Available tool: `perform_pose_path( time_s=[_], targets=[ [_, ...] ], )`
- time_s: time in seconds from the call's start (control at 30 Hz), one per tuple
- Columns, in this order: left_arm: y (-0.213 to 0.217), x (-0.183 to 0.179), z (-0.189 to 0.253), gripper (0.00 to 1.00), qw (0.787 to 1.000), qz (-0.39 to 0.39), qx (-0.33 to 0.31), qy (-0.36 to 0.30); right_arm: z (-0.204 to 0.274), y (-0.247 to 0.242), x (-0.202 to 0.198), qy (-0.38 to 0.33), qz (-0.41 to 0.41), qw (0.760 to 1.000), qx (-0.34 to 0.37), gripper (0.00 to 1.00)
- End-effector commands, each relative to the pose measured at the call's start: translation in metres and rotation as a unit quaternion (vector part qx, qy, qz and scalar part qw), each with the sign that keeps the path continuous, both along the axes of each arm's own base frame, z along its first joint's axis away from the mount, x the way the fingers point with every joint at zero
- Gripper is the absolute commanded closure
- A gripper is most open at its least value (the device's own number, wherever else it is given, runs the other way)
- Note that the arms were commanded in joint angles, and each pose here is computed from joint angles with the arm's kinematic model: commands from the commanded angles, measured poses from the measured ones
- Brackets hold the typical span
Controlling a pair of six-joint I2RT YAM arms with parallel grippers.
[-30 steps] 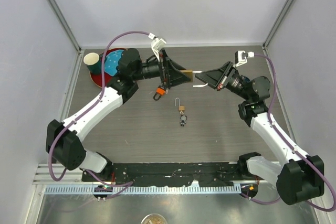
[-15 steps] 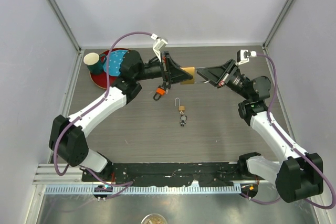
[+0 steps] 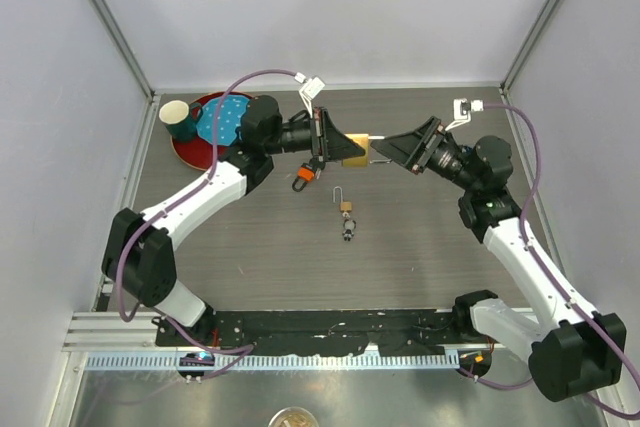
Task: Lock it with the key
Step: Lock the lock.
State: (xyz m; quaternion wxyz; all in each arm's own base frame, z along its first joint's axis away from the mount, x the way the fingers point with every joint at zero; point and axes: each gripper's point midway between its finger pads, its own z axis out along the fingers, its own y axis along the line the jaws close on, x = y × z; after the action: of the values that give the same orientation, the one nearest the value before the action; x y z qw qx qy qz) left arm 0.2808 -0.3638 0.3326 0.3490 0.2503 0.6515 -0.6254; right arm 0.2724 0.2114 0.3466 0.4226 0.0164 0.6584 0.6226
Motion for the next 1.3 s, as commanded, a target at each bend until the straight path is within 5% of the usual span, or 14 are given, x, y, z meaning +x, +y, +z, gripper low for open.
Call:
perform_pose_path(
  time_s=[0.0, 0.3, 0.63, 1.27],
  targets=[
    [0.013, 0.007, 0.030, 1.00, 0.999, 0.014, -0.035, 0.002, -0.015, -0.019, 0.010, -0.039, -0.066, 0.987, -0.140, 0.19],
    [0.047, 0.011, 0.009, 1.00, 0.996, 0.035, -0.034, 0.070, -0.047, -0.038, 0.024, -0.008, -0.102, 0.966, -0.239, 0.16],
    [0.096, 0.017, 0.003, 1.00, 0.983, 0.092, -0.090, 0.135, -0.063, -0.011, 0.036, 0.036, -0.034, 0.970, -0.238, 0.35],
    [0.103, 0.011, -0.011, 1.00, 0.983, 0.117, -0.050, 0.132, -0.041, 0.057, 0.050, 0.003, 0.023, 0.977, -0.211, 0.39]
  ],
)
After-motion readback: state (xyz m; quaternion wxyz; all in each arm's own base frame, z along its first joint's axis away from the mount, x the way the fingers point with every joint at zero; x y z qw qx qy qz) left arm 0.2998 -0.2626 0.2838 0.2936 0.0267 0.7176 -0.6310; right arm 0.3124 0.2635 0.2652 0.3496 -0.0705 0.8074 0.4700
